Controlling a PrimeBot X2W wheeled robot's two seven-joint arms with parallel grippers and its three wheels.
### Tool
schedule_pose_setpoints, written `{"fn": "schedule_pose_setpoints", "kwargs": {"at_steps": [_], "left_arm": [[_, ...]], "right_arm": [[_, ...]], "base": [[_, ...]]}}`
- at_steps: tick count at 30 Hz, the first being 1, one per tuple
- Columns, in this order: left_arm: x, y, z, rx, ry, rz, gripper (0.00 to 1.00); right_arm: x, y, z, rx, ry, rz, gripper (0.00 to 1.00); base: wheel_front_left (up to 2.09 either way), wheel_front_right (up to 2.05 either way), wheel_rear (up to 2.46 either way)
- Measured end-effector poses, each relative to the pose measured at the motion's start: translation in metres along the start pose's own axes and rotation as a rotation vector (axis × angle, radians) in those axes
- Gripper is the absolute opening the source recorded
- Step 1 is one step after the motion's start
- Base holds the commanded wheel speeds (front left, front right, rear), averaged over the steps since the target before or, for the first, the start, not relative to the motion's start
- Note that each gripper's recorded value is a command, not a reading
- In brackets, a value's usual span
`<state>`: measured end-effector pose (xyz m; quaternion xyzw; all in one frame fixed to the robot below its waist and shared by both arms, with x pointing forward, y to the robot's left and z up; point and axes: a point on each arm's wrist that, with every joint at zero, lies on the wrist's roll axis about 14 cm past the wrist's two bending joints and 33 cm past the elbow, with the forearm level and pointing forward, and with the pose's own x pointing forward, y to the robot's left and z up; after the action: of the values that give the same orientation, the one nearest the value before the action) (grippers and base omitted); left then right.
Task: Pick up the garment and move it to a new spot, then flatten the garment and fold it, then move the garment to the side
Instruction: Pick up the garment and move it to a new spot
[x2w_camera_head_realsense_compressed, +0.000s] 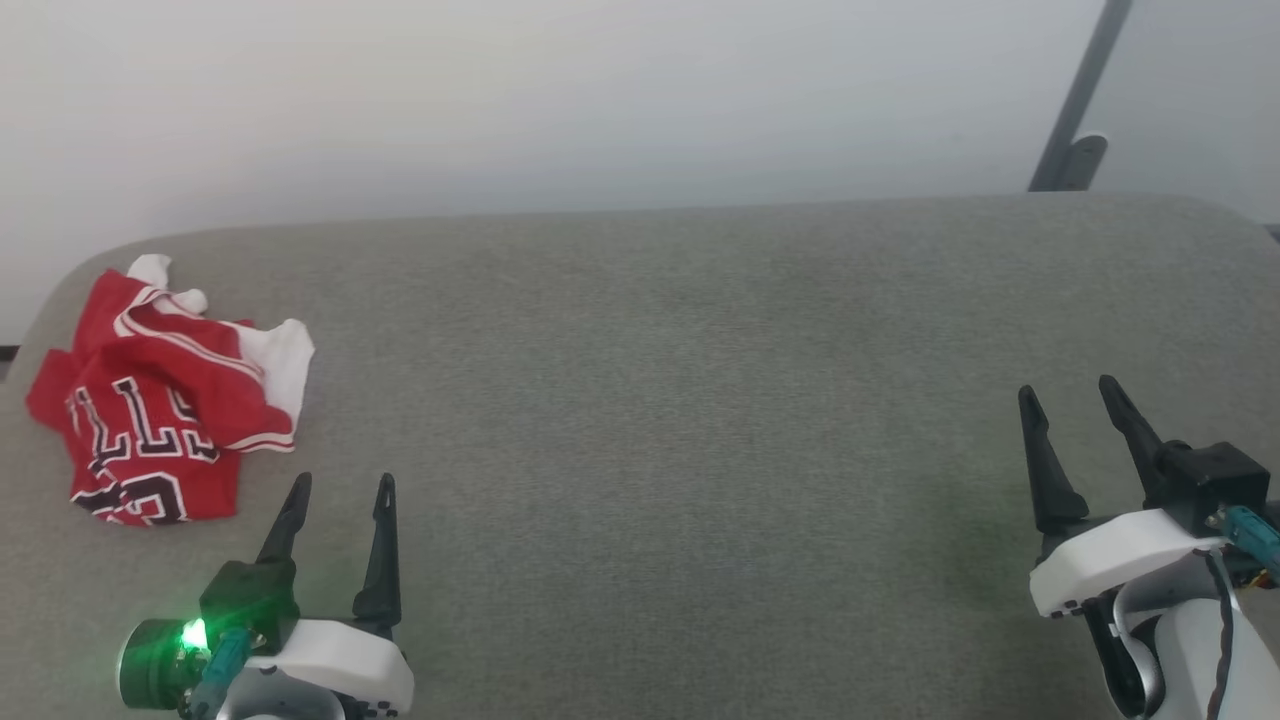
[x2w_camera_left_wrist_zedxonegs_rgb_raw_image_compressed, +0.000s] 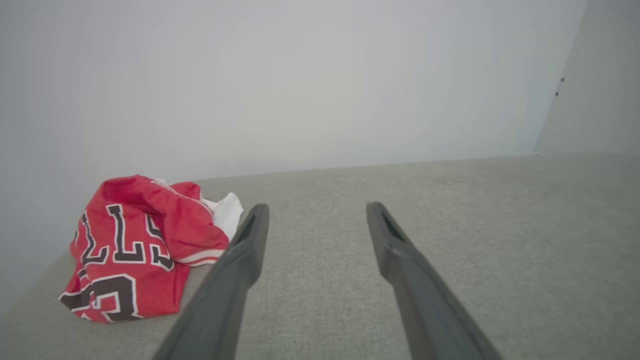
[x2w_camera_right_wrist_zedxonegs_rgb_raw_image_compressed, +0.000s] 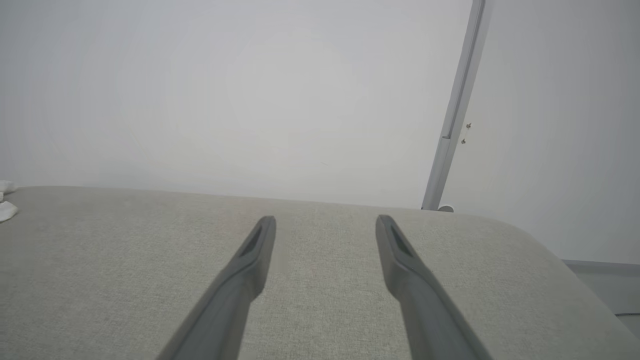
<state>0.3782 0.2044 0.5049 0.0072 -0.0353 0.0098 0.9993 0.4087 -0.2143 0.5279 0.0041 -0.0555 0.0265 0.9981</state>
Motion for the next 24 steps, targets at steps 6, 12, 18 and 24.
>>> {"fn": "schedule_pose_setpoints", "kwargs": {"at_steps": [6, 12, 18, 24], "left_arm": [[-0.011, 0.018, -0.004, -0.003, 0.014, 0.055, 1.0], [-0.03, 0.046, -0.004, -0.011, 0.017, 0.15, 1.0], [-0.06, 0.074, -0.006, -0.015, 0.028, 0.253, 1.0], [-0.092, 0.101, -0.005, -0.018, 0.025, 0.362, 1.0]], "right_arm": [[0.01, 0.019, -0.001, 0.021, -0.002, 0.05, 1.0], [0.024, 0.058, -0.006, 0.04, 0.005, 0.155, 1.0], [0.034, 0.113, -0.013, 0.061, 0.026, 0.3, 1.0], [0.038, 0.168, -0.017, 0.091, 0.037, 0.434, 1.0]], "base": [[0.0, 0.0, 0.0], [0.0, 0.0, 0.0], [0.0, 0.0, 0.0], [0.0, 0.0, 0.0]]}}
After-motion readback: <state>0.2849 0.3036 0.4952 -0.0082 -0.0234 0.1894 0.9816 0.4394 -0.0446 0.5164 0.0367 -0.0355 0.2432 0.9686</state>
